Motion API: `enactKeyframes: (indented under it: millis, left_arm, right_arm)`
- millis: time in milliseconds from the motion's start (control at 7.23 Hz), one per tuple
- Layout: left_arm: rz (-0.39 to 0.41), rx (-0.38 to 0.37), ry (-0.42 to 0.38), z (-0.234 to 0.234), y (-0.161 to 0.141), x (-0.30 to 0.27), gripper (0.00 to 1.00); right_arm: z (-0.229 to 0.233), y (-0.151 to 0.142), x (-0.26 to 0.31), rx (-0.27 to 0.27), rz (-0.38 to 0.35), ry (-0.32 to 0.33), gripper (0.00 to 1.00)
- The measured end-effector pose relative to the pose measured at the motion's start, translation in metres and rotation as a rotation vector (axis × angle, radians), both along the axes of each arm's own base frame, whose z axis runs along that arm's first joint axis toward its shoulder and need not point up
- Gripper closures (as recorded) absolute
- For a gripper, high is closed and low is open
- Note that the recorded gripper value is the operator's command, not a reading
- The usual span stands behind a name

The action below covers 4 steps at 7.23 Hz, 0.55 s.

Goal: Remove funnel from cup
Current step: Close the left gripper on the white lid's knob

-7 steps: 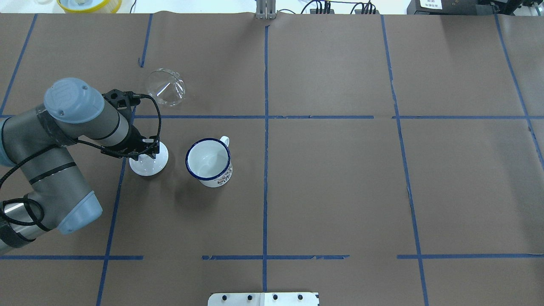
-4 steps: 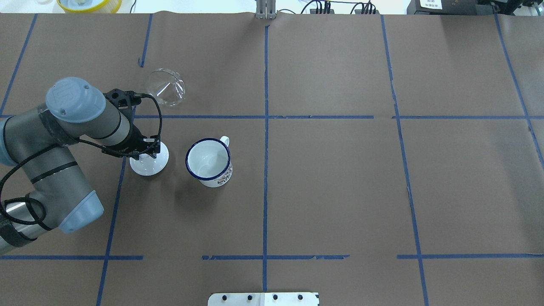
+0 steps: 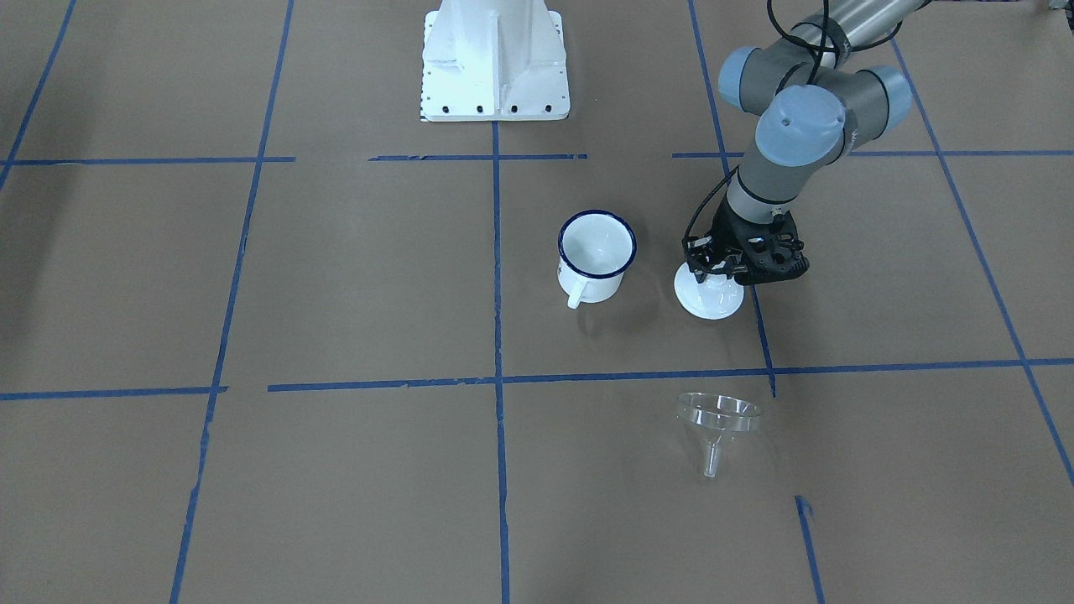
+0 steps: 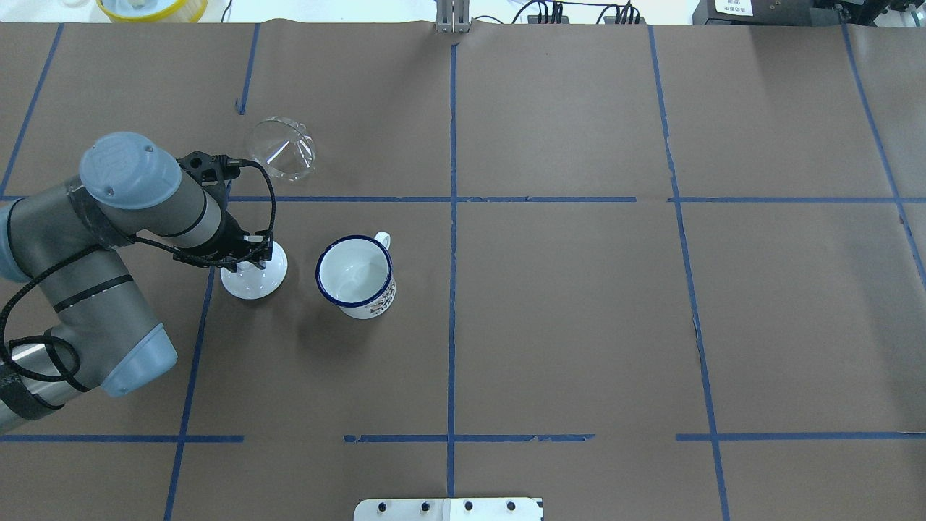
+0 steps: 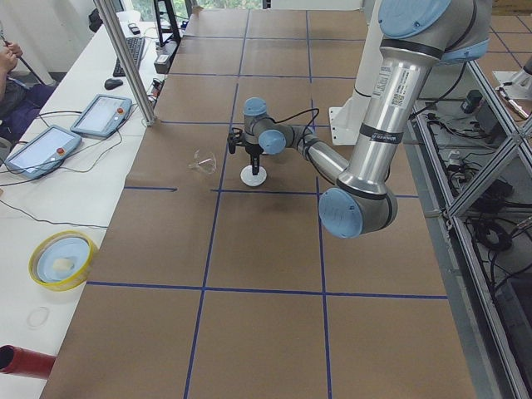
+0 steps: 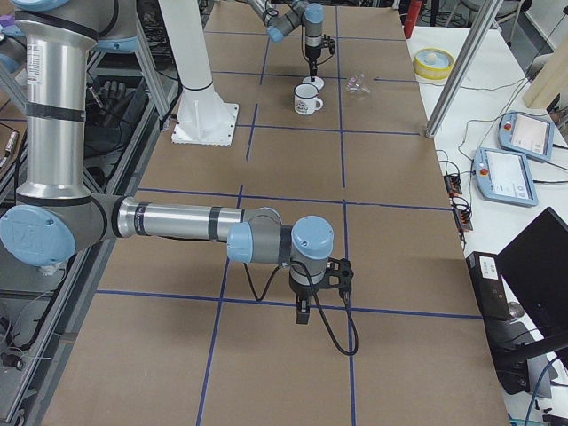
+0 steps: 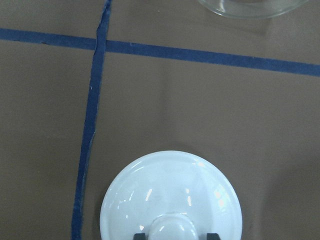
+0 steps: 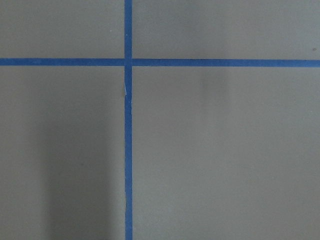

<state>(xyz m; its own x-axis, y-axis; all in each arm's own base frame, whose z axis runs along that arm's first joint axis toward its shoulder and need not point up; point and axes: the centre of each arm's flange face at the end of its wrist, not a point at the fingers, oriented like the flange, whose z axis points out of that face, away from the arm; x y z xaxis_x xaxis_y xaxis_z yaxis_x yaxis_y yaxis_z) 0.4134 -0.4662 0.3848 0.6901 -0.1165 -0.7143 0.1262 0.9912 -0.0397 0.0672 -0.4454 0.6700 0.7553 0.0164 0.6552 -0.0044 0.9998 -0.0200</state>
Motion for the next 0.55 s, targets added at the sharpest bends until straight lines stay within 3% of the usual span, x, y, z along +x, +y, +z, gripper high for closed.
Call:
enactKeyframes:
  millis: [553]
  left_arm:
    - [-0.003, 0.001, 0.000, -0.0009, -0.0009, -0.0013, 0.50]
  right_arm:
    - [0.0000, 0.0000, 0.0000, 0.000, 0.000, 0.000, 0.00]
